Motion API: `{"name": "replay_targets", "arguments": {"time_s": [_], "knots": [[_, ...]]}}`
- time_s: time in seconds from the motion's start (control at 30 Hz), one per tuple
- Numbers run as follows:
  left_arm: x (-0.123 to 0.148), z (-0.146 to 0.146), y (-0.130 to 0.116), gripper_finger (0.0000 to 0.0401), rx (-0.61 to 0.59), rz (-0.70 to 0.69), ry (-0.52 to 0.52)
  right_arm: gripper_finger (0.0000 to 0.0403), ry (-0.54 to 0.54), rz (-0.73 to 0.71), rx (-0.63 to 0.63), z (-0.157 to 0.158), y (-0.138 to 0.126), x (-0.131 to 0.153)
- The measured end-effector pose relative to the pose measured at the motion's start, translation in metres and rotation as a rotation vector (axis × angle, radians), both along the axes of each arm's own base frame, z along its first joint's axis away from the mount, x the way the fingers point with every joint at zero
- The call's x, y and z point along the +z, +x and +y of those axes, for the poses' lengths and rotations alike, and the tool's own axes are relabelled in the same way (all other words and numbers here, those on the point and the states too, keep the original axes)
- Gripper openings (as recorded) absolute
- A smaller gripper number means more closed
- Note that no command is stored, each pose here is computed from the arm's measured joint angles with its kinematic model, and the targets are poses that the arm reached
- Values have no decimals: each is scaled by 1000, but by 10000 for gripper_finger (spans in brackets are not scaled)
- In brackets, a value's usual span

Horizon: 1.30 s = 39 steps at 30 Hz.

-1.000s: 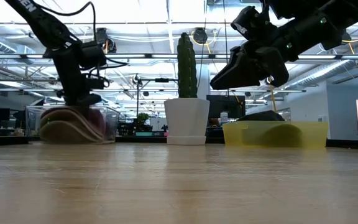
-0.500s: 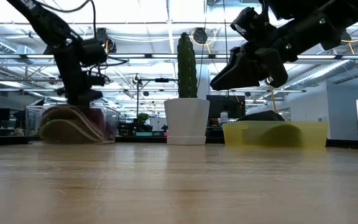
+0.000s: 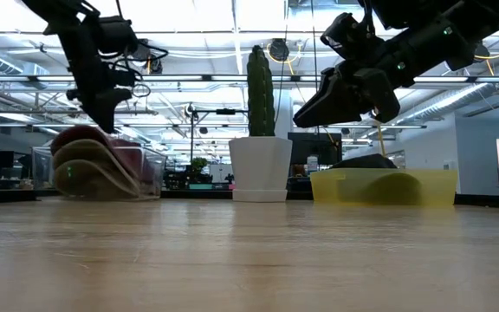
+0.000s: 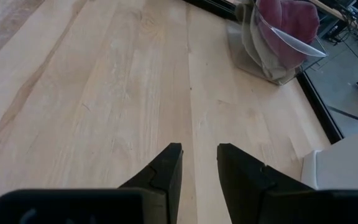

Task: Pick & Place hat
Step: Put the left red cap into the transparent bin

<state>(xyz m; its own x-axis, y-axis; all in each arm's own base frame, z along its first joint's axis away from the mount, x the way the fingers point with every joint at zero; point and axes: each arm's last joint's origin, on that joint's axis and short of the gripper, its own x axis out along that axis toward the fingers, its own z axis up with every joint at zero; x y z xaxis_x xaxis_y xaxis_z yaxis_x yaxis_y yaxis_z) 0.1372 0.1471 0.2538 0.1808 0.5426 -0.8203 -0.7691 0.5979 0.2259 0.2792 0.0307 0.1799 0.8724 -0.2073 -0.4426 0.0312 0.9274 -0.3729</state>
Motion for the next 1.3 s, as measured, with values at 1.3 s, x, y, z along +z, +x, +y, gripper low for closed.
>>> {"name": "replay_targets", "arguments": {"time_s": [1.3], "knots": [[-69,17,22,5,9,169,-279,89,0,1,1,0,0,0]]}}
